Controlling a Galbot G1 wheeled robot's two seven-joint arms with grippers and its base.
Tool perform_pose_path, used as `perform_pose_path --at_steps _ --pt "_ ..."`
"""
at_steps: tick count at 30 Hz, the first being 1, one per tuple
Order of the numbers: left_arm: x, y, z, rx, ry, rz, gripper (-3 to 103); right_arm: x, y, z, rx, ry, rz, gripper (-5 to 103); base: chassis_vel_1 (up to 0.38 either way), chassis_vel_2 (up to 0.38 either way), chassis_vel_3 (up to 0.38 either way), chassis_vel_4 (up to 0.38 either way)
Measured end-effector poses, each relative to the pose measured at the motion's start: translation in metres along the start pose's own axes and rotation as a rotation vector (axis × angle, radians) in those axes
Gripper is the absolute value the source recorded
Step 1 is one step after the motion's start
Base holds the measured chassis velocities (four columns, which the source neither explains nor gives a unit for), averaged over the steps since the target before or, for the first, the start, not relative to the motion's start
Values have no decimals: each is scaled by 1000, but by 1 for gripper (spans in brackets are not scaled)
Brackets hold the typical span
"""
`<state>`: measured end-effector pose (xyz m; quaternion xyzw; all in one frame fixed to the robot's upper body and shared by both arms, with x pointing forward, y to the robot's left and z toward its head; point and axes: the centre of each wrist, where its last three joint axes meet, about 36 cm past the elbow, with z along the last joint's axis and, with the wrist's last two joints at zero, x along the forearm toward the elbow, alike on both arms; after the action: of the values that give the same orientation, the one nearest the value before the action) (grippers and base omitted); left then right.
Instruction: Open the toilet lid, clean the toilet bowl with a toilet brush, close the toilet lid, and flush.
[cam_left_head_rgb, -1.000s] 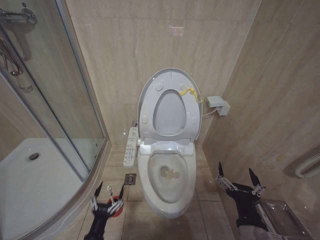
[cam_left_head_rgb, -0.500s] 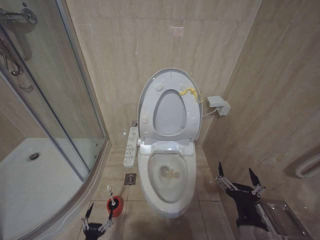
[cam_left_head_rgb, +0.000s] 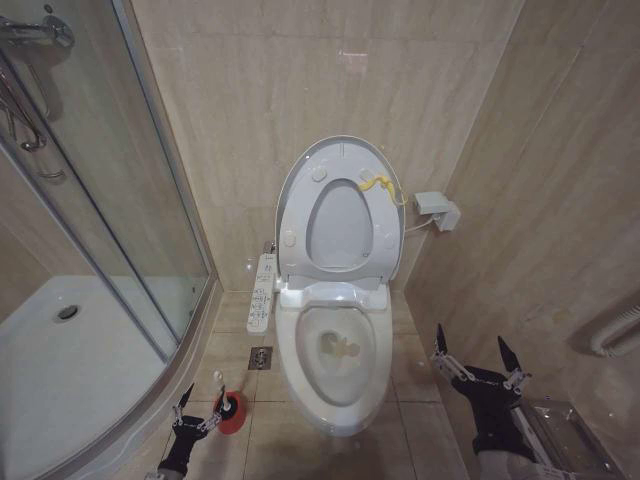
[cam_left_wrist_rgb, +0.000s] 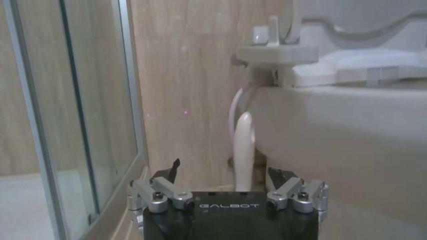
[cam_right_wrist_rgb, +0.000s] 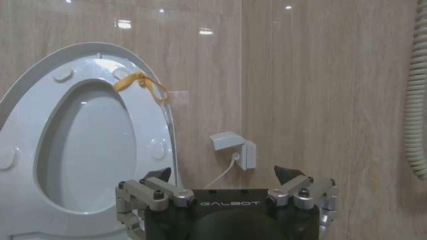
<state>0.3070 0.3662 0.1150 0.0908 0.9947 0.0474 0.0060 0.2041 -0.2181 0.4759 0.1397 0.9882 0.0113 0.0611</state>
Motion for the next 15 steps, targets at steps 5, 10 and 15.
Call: perform_pose_path --at_steps 5,10,15 --pt "-26 11 -1 -8 -27 17 90 0 0 0 0 0 0 100 0 0 0 0" --pt "-49 14 -6 -10 -51 49 92 0 0 0 0 0 0 100 0 0 0 0" --pt "-65 17 -6 -8 -52 66 92 0 0 0 0 0 0 100 0 0 0 0"
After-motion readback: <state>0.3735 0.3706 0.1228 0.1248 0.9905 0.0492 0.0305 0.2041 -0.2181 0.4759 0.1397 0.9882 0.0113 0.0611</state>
